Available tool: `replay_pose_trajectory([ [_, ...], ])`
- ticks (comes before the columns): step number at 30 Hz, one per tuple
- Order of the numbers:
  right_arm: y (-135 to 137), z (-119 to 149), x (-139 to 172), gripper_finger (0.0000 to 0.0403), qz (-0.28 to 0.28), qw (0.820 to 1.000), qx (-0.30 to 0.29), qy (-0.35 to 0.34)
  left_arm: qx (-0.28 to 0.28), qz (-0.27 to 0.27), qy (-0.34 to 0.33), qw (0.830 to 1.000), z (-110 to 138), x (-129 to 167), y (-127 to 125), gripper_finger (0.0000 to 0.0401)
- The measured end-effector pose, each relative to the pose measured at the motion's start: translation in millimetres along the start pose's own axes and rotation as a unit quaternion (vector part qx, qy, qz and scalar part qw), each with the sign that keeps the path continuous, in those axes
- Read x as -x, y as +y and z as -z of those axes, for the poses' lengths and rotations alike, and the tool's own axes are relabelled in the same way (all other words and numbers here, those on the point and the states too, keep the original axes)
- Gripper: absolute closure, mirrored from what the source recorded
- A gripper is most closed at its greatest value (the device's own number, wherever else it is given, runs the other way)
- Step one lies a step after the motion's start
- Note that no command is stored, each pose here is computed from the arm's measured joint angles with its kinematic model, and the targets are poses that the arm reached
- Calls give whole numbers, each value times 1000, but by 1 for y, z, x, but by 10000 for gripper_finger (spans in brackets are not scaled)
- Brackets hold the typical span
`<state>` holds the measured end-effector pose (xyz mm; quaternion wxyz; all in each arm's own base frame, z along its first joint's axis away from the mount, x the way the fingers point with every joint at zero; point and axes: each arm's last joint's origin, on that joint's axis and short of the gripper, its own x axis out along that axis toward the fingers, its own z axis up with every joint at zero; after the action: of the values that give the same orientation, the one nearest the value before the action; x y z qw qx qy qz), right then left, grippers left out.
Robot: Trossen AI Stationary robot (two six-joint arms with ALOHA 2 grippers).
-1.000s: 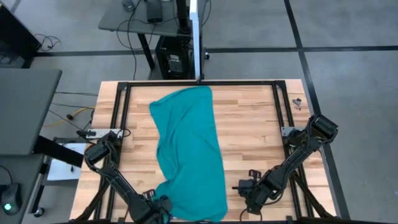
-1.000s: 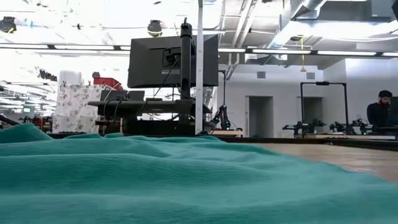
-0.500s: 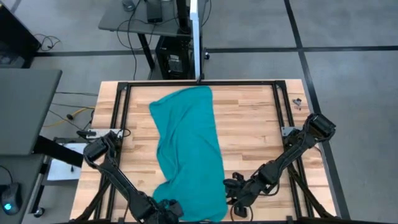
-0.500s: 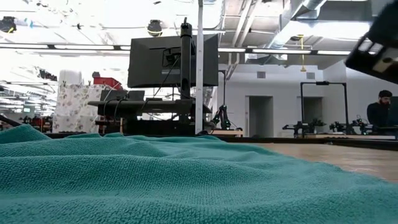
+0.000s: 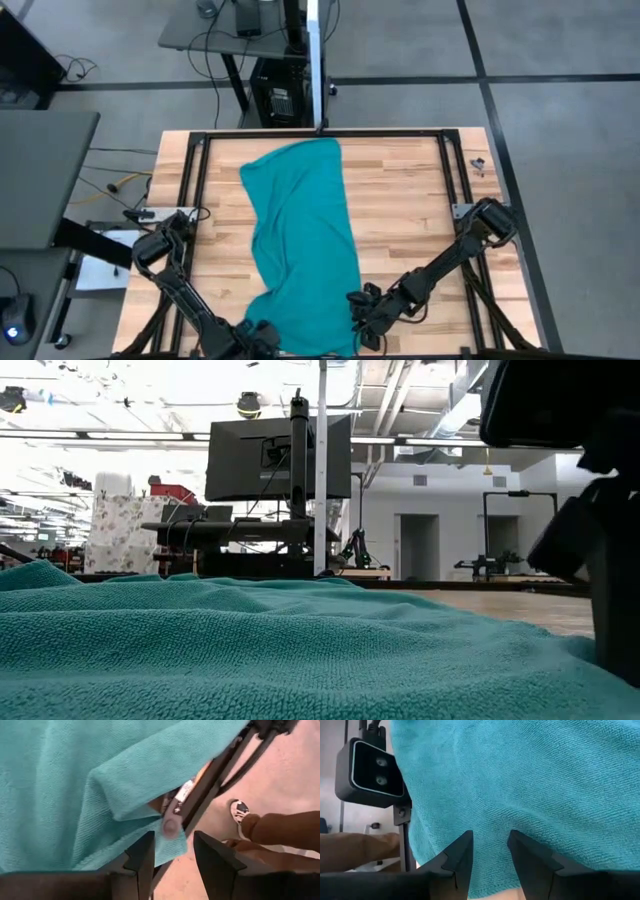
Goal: Roll towel
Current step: Fold the blue towel
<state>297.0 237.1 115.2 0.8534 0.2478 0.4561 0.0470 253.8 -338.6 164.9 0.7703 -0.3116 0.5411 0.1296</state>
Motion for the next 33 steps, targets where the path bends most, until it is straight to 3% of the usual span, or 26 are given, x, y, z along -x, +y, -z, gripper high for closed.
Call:
replay_pose_trajectory([
  [7,-3,8,3,276,29,999,14,35,-8,-34,20,999,18,-16,6,281],
  [15,4,35,17,276,46,991,39,121,-12,-47,69,996,54,-4,10,281],
  [19,9,40,28,276,47,989,46,129,-11,-49,75,996,65,2,8,281],
  [26,3,19,44,276,48,992,30,111,-26,-34,87,995,45,19,-11,281],
  [33,3,-23,86,276,9,998,28,52,-17,-6,38,999,-1,77,-29,281],
])
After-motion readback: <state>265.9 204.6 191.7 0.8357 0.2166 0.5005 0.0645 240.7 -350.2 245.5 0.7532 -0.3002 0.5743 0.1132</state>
